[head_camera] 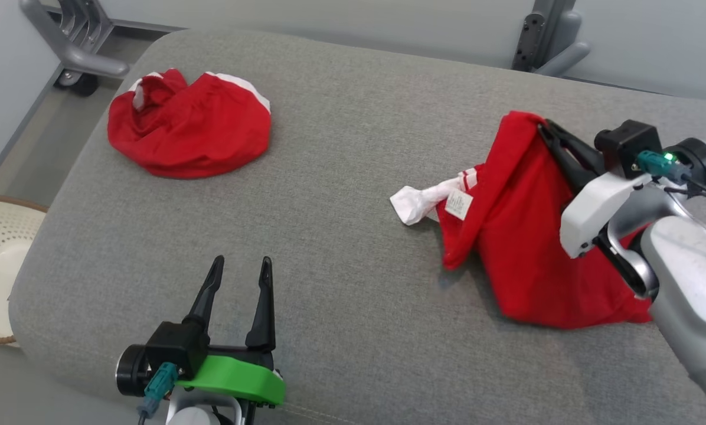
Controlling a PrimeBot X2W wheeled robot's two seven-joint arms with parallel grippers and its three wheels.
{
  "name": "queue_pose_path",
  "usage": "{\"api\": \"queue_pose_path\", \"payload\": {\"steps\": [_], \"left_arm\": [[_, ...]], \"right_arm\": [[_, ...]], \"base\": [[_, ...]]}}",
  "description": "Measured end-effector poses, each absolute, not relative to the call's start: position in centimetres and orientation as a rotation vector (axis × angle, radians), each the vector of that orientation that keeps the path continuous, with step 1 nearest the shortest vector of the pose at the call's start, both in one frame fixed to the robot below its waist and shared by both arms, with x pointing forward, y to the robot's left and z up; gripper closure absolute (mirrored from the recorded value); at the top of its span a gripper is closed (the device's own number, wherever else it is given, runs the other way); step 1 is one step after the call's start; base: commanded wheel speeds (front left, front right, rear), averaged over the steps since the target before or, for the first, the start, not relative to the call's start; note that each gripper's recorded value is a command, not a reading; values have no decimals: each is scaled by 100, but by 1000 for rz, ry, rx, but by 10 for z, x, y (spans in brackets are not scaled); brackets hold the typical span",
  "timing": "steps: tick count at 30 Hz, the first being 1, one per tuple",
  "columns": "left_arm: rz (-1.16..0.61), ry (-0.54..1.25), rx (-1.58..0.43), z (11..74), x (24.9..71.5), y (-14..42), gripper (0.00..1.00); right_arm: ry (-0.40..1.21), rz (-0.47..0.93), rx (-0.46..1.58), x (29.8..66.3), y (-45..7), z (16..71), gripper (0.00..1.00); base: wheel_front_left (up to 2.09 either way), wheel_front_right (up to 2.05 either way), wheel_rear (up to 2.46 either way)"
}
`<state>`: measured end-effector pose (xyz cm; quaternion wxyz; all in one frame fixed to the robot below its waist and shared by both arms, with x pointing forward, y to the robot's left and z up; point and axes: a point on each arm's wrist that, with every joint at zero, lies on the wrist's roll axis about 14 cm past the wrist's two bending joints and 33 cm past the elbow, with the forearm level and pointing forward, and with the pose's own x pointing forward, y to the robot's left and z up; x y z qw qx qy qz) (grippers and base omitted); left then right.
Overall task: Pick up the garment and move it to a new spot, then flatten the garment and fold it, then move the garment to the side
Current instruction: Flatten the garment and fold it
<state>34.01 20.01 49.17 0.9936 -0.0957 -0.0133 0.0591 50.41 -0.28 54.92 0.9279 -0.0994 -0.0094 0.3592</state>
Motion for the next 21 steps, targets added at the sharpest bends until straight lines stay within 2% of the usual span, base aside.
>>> {"api": "queue_pose_path", "payload": {"steps": [7, 11, 12, 13, 14, 21], "left_arm": [[159, -6, -197, 486, 335, 210, 0], [184, 10, -193, 482, 331, 215, 0], [189, 14, -193, 481, 330, 216, 0], [197, 18, -191, 479, 329, 218, 0], [201, 22, -189, 478, 329, 219, 0], [174, 21, -187, 478, 334, 212, 0]], "right_arm": [[8, 634, -249, 564, -21, 540, 100], [69, 565, -243, 586, -35, 520, 100], [85, 541, -228, 590, -40, 515, 67], [97, 528, -220, 593, -43, 509, 6], [102, 520, -216, 593, -44, 504, 0], [54, 536, -182, 579, -34, 501, 0]], "base": [[0, 0, 0], [0, 0, 0], [0, 0, 0], [0, 0, 0], [0, 0, 0], [0, 0, 0]]}}
